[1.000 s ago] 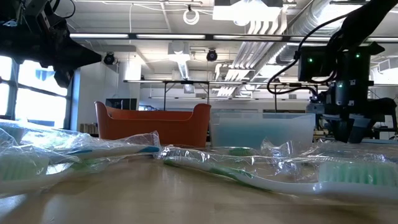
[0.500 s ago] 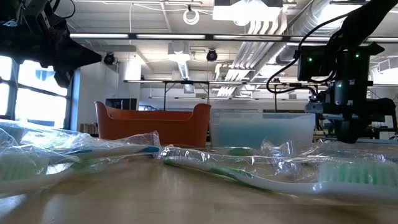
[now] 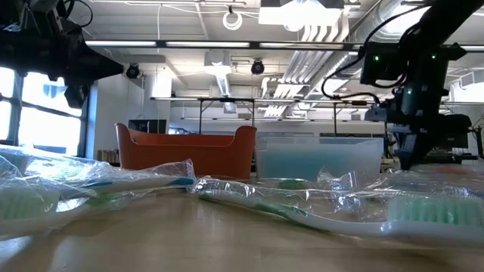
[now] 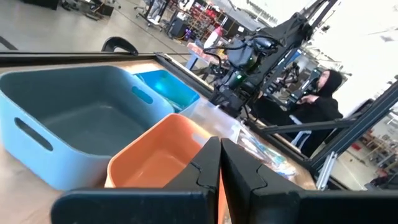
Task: Pick & Place Toothbrushes
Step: Put the orange toothbrush into the orange bin
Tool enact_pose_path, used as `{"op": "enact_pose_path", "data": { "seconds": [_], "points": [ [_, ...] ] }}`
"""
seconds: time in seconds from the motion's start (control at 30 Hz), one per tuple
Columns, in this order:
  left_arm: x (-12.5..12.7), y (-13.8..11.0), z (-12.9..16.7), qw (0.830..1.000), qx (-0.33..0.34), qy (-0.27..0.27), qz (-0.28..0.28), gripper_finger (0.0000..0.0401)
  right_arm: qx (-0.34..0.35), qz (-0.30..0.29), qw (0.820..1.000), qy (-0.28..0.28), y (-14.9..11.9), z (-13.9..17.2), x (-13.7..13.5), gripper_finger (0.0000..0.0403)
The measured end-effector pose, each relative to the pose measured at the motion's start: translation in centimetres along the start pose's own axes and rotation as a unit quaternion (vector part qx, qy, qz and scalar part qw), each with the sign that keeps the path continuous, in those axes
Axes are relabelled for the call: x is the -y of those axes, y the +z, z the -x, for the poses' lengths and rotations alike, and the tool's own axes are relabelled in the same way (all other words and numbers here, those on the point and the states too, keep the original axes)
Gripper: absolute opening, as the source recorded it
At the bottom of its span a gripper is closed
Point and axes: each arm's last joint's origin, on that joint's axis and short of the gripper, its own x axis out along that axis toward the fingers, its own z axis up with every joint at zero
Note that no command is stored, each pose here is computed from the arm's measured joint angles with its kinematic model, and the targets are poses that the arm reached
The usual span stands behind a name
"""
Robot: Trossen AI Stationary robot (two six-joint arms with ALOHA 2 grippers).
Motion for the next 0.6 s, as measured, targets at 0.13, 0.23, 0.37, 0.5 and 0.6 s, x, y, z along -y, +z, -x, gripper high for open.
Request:
{"op": "enact_pose_path", "data": {
  "seconds": [0.13,0.23,0.37,0.5,0.6],
  "points": [
    [0.1,0.1,0.0,1.000,0.006,-0.004,0.024,0.0009,0.013,0.002,1.000,0.018,0.4,1.5,-0.3,0.0013],
    [0.1,0.1,0.0,0.999,0.007,-0.005,0.038,0.0009,0.023,0.005,0.999,0.024,0.7,3.0,-0.4,0.0013],
    [0.2,0.3,0.0,0.999,0.013,-0.009,0.043,0.0009,0.045,0.013,0.998,0.050,1.2,5.3,-0.8,0.0013],
    [0.5,0.8,0.0,0.997,0.041,-0.026,0.058,0.0009,0.088,0.017,0.991,0.098,2.0,8.1,-1.4,0.0013],
    [0.7,1.2,0.1,0.995,0.059,-0.038,0.066,0.0009,0.130,0.015,0.982,0.134,2.6,10.1,-1.9,0.0013]
  ]
}}
